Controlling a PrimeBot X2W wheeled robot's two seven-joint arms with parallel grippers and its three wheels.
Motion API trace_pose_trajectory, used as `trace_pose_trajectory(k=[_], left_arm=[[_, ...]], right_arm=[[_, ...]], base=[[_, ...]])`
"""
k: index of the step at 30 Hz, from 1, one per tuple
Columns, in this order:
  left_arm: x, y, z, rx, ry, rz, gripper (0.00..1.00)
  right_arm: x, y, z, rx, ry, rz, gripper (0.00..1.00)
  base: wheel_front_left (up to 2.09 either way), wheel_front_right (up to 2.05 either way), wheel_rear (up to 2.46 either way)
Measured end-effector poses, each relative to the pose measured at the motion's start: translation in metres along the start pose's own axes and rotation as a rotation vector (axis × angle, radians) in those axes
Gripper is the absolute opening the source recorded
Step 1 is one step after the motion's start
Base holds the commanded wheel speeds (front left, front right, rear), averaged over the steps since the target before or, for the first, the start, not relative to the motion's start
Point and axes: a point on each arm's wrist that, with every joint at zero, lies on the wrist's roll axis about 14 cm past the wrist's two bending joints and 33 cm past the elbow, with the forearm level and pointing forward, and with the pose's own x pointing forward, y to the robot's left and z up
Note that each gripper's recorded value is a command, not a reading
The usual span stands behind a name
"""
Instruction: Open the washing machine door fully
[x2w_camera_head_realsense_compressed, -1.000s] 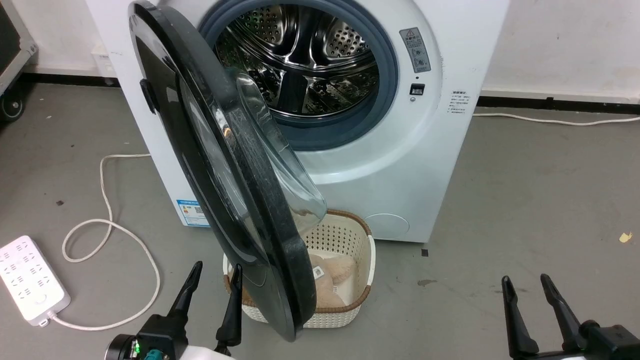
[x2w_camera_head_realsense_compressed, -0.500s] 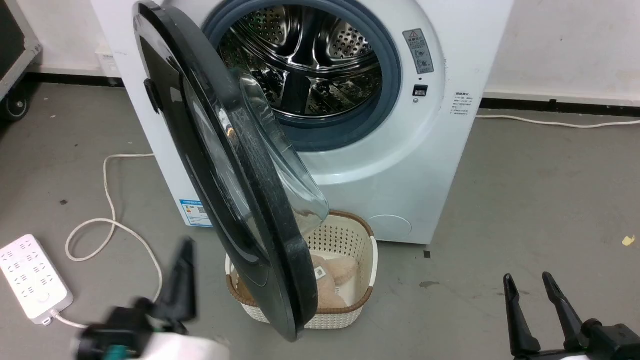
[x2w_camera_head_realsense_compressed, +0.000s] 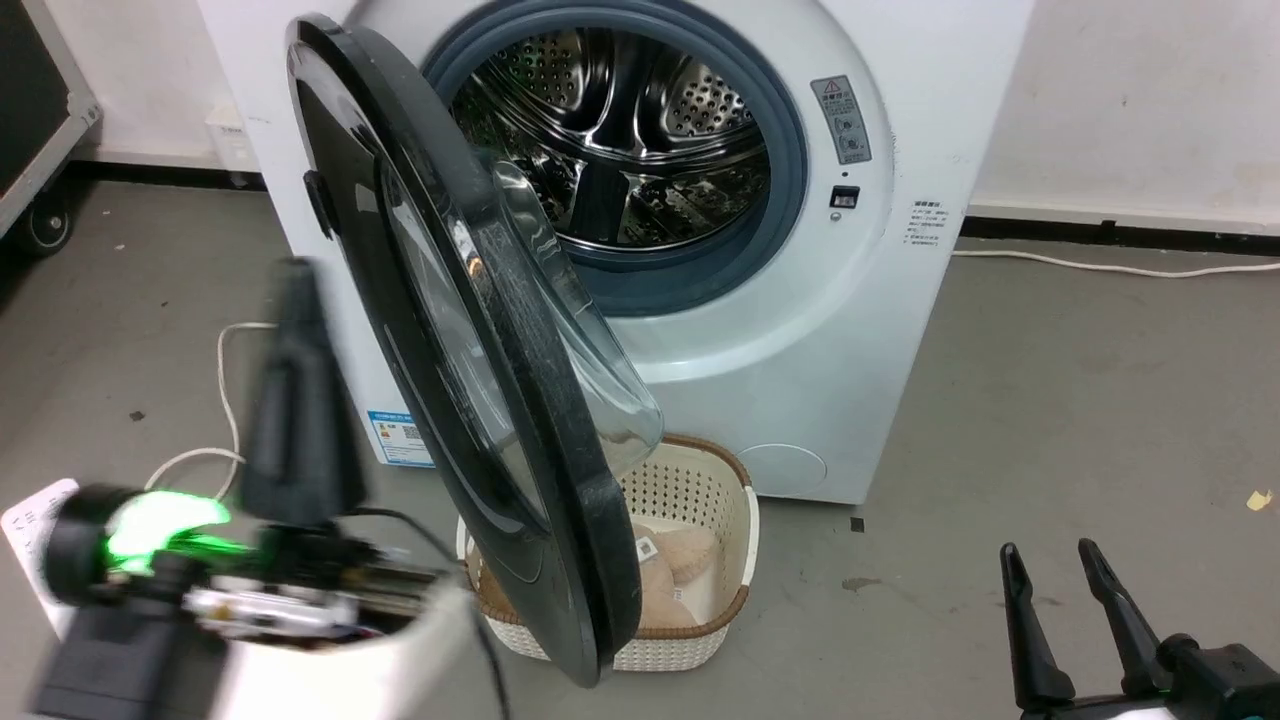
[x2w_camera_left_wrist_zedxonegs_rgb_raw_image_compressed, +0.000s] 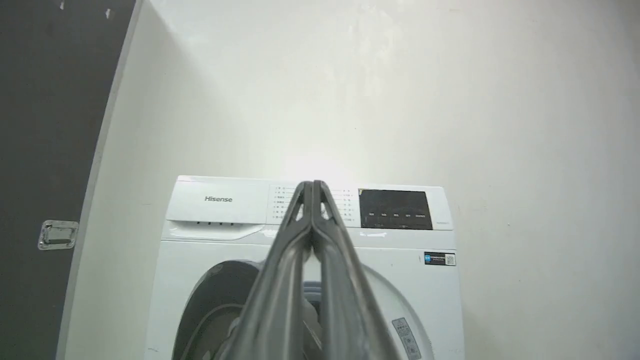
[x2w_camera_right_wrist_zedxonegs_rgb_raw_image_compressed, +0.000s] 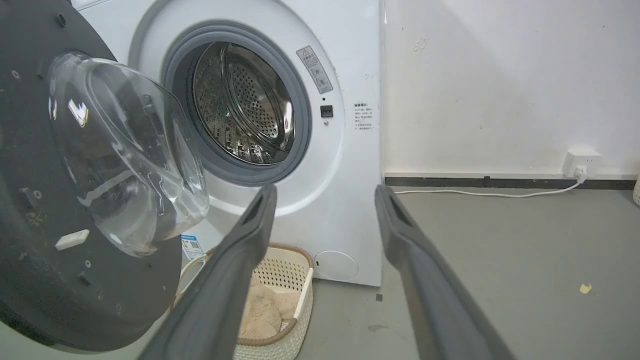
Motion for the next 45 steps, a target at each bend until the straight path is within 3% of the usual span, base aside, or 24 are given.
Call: trace_pose_trajectory(k=[5, 9, 17, 24, 29, 37, 45], left_arm=[[-0.003, -0.056, -0.008, -0.063, 0.071, -0.169, 0.0], [-0.024, -0.095, -0.042, -0.141, 0.233, -0.269, 0.0], [-0.089, -0.126, -0.125, -0.236, 0.589, -0.318, 0.0], [-0.129, -0.11, -0.184, -0.228, 0.811, -0.241, 0.0], [-0.141, -0.096, -0.201, -0.217, 0.859, -0.19, 0.0], [-0.15, -0.07, -0.198, -0.182, 0.859, -0.114, 0.0], [-0.173, -0.001, -0.174, -0.065, 0.856, 0.078, 0.0]], right_arm=[[-0.001, -0.001, 0.001, 0.001, -0.002, -0.005, 1.0], [-0.001, -0.002, 0.0, 0.005, -0.004, -0.008, 1.0], [-0.001, -0.005, -0.002, 0.005, -0.001, -0.019, 1.0], [-0.003, -0.009, -0.006, 0.005, 0.014, -0.033, 1.0], [-0.002, -0.006, -0.01, 0.004, 0.025, -0.023, 1.0], [0.007, 0.011, -0.013, 0.013, 0.032, 0.033, 1.0], [0.026, 0.053, -0.02, 0.037, 0.043, 0.167, 1.0]], base=[[0.0, 0.0, 0.0], [0.0, 0.0, 0.0], [0.0, 0.0, 0.0], [0.0, 0.0, 0.0], [0.0, 0.0, 0.0], [0.0, 0.0, 0.0], [0.0, 0.0, 0.0]])
